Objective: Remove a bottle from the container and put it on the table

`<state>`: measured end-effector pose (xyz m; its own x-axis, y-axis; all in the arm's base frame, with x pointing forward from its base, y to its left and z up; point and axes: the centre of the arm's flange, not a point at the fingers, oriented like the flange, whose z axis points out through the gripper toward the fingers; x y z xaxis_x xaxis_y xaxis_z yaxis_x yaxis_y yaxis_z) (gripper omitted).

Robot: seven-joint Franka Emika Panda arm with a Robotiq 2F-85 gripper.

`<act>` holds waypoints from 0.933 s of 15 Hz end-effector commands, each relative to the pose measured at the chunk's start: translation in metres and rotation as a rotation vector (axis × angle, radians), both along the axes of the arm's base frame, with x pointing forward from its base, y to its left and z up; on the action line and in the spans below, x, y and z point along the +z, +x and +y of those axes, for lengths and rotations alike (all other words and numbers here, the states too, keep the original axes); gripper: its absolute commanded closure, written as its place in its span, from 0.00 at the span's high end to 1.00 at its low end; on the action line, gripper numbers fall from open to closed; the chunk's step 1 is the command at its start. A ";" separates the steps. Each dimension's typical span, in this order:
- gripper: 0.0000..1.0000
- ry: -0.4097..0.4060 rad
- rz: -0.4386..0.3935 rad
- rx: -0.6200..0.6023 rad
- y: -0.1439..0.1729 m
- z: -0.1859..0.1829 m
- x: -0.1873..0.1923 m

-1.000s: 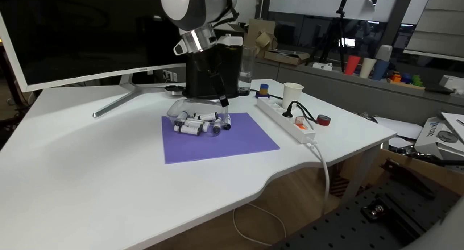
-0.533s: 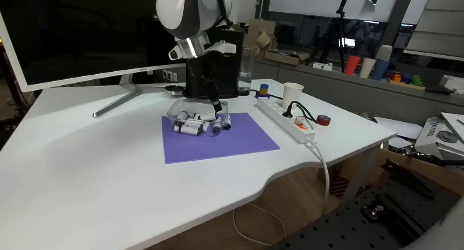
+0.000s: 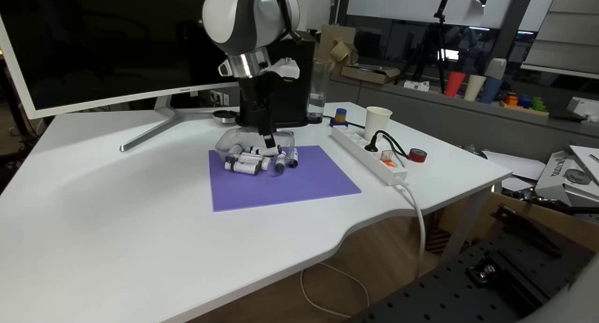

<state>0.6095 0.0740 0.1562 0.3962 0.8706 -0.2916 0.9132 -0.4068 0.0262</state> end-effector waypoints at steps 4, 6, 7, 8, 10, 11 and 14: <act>1.00 0.003 -0.021 -0.123 0.003 -0.004 -0.011; 1.00 -0.001 -0.018 -0.145 0.001 -0.005 -0.014; 1.00 -0.005 -0.015 -0.155 0.000 -0.006 -0.016; 1.00 -0.011 -0.016 -0.162 -0.001 -0.007 -0.017; 0.74 -0.017 -0.013 -0.175 -0.002 -0.009 -0.020; 0.66 -0.020 -0.013 -0.182 -0.002 -0.010 -0.021; 0.45 -0.023 -0.008 -0.194 -0.003 -0.012 -0.024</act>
<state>0.6039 0.0643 0.1323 0.5224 0.7985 -0.2991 0.8418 -0.5389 0.0313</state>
